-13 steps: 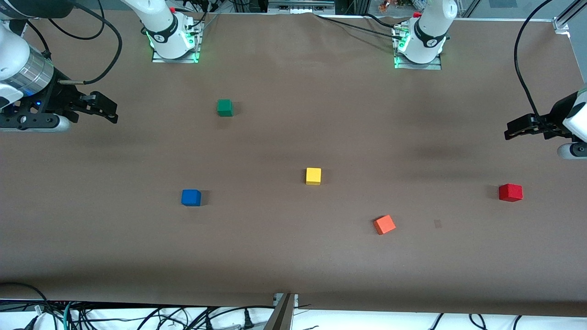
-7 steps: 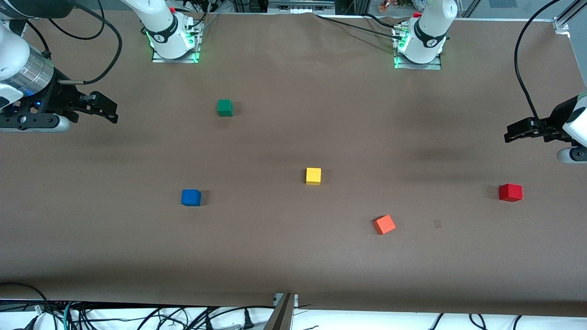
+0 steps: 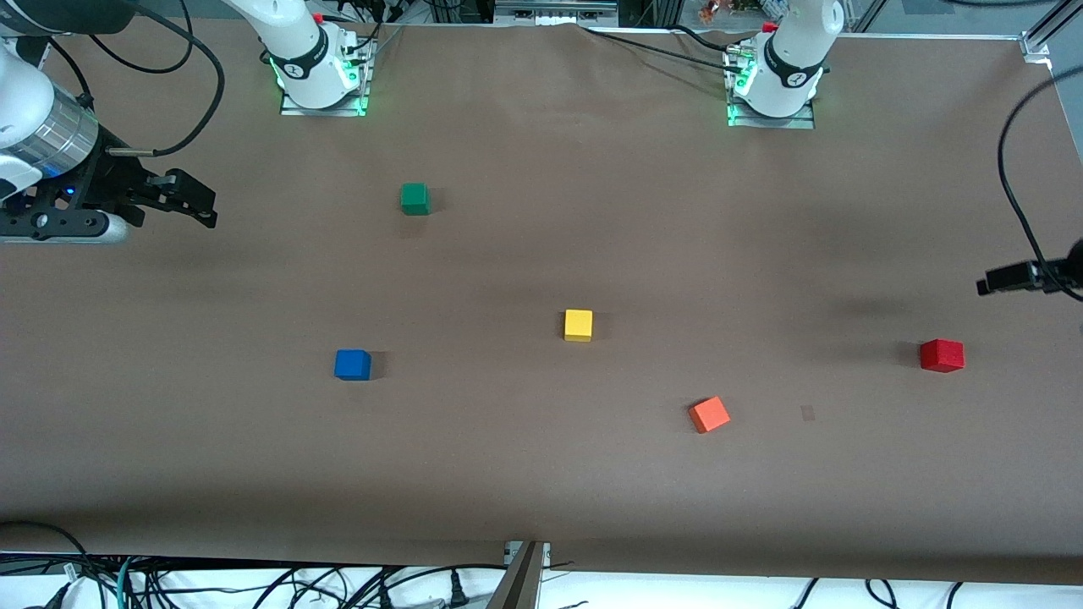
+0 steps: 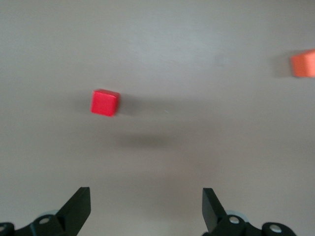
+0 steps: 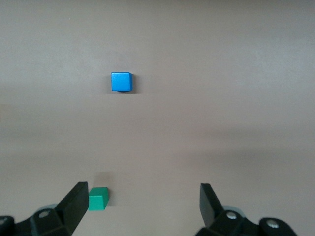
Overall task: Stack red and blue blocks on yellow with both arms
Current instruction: 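Reach the left gripper down to the red cube and grasp it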
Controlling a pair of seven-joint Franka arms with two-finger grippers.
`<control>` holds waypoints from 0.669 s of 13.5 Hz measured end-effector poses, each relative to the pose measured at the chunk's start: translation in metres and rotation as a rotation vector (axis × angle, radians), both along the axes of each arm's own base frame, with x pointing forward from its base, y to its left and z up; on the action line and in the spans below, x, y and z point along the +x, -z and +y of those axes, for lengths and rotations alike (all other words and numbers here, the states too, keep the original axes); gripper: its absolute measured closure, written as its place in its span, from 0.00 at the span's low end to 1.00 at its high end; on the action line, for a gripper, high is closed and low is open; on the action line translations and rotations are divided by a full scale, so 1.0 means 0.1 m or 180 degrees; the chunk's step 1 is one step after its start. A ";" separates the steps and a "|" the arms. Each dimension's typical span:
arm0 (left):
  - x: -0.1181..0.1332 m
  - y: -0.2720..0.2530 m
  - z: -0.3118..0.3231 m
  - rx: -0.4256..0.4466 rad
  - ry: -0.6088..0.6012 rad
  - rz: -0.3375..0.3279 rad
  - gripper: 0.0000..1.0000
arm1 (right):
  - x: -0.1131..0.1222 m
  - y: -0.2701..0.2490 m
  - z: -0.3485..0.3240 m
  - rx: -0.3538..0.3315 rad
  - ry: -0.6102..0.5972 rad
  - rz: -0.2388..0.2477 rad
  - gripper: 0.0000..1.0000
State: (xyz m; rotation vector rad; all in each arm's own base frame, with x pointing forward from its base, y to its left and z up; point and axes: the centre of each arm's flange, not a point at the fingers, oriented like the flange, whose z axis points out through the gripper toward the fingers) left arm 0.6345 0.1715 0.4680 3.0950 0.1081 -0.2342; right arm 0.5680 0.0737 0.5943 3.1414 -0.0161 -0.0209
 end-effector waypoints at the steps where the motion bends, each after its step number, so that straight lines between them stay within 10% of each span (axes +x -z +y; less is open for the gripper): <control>1: 0.06 0.27 0.16 -0.0018 0.0009 0.0015 0.00 | 0.00 0.00 0.00 0.0000 0.0001 0.0000 0.00; 9: 0.24 2.04 0.46 0.0051 0.0603 -0.0260 0.00 | 0.01 0.00 0.00 0.0000 0.0003 0.0000 0.00</control>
